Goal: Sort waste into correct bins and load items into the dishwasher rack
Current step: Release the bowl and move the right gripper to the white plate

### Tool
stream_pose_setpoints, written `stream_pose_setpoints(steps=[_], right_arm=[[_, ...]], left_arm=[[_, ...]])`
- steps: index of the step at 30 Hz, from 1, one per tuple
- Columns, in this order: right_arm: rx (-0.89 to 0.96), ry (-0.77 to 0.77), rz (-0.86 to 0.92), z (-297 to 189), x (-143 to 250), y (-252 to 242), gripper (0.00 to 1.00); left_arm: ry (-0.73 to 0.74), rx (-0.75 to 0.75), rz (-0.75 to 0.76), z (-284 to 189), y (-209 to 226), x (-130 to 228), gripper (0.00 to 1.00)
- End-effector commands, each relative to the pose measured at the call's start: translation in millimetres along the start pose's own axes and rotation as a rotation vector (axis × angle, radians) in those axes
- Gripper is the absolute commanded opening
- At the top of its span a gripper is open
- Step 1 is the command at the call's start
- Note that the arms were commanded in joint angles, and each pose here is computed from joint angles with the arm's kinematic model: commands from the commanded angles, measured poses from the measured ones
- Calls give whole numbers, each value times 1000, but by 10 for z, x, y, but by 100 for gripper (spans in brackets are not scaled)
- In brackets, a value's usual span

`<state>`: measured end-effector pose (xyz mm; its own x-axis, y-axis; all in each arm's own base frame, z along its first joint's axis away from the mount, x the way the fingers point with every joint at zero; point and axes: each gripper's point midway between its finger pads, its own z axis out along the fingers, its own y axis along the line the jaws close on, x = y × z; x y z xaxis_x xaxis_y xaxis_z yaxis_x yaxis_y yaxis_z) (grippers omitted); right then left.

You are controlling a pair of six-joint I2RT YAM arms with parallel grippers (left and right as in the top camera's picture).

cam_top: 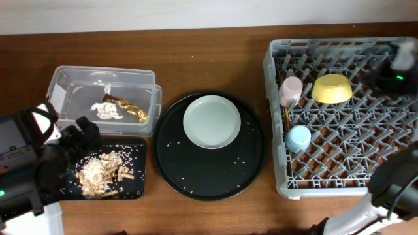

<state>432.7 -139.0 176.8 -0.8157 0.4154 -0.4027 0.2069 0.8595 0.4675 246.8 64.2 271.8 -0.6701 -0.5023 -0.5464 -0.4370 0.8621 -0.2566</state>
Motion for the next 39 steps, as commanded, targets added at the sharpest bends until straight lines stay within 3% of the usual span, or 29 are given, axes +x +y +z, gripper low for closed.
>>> stream_pose_setpoints(steps=[1,5,9,17,31,33,36,39], right_arm=[[233,20,-238,192,-36,140,5],[385,-9,-343,318,-136,264,12],[443,10,-365,407,-111,234,13],[468,138,-253,495,161,-117,13],[473,272,-192,337,487,-101,13],[403,232,-171,233,389,116,13],[157,192,-169,62,315,704,14],[-33,217,-190,-58,431,1235,20]], left_arm=[[-15,-12,1,-28,25,-32,99],[-15,-12,1,-28,25,-32,99],[-15,-12,1,-28,25,-32,99],[-15,-12,1,-28,25,-32,99],[-15,-12,1,-28,25,-32,100],[-15,-12,1,-28,25,-32,99],[-15,-12,1,-28,25,-32,99],[-15,-12,1,-28,25,-32,99]])
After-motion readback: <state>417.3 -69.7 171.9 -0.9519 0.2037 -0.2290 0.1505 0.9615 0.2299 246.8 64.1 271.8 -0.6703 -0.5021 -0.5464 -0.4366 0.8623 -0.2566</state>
